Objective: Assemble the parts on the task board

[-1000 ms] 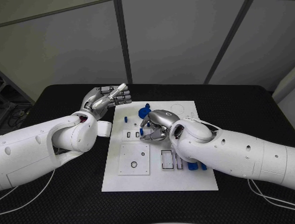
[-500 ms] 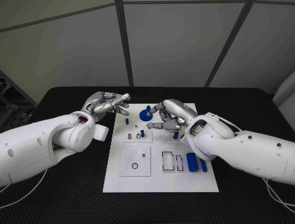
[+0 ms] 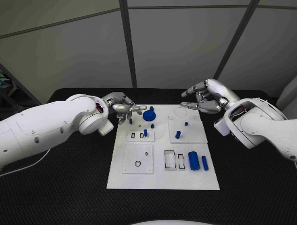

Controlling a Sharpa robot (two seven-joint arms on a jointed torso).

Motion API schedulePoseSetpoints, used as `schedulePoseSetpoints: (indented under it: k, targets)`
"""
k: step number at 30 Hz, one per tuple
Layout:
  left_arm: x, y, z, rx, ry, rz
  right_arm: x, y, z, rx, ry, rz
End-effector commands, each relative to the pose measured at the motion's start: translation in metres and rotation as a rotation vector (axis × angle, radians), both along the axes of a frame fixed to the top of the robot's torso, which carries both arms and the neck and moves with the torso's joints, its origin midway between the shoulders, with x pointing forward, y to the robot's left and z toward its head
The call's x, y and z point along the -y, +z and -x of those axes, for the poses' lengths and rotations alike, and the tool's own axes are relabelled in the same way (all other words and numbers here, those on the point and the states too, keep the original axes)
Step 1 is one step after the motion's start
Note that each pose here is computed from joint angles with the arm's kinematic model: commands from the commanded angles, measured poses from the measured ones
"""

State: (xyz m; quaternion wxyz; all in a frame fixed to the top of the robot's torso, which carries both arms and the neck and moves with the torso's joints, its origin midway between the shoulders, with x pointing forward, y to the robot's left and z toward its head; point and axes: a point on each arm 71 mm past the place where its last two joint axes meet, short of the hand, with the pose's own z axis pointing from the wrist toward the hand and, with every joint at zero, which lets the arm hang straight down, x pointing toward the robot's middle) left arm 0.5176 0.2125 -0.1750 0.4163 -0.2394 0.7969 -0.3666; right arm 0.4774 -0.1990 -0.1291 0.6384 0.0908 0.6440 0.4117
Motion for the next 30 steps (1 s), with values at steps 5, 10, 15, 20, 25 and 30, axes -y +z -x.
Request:
schedulePoseSetpoints:
  k: [5,10,15,20,25,30]
  targets:
    - [0.016,-0.0118,-0.0081,-0.129,-0.058,-0.359,0.015,-0.002,-0.006,-0.061,-0.105,-0.014]
    - [0.029,-0.0143,-0.0117,-0.155,-0.085,-0.408,0.019,-0.003,-0.008,-0.07,-0.131,-0.005]
    - [0.037,-0.0169,-0.0123,-0.177,-0.109,-0.449,0.021,-0.004,-0.01,-0.077,-0.145,0.002]
    - [0.042,-0.0194,-0.0113,-0.187,-0.129,-0.476,0.022,-0.005,-0.012,-0.081,-0.152,0.007]
    - [0.045,-0.02,-0.0105,-0.19,-0.138,-0.485,0.023,-0.006,-0.013,-0.084,-0.155,0.009]
    - [0.046,-0.0201,-0.0098,-0.191,-0.145,-0.49,0.023,-0.006,-0.014,-0.085,-0.156,0.011]
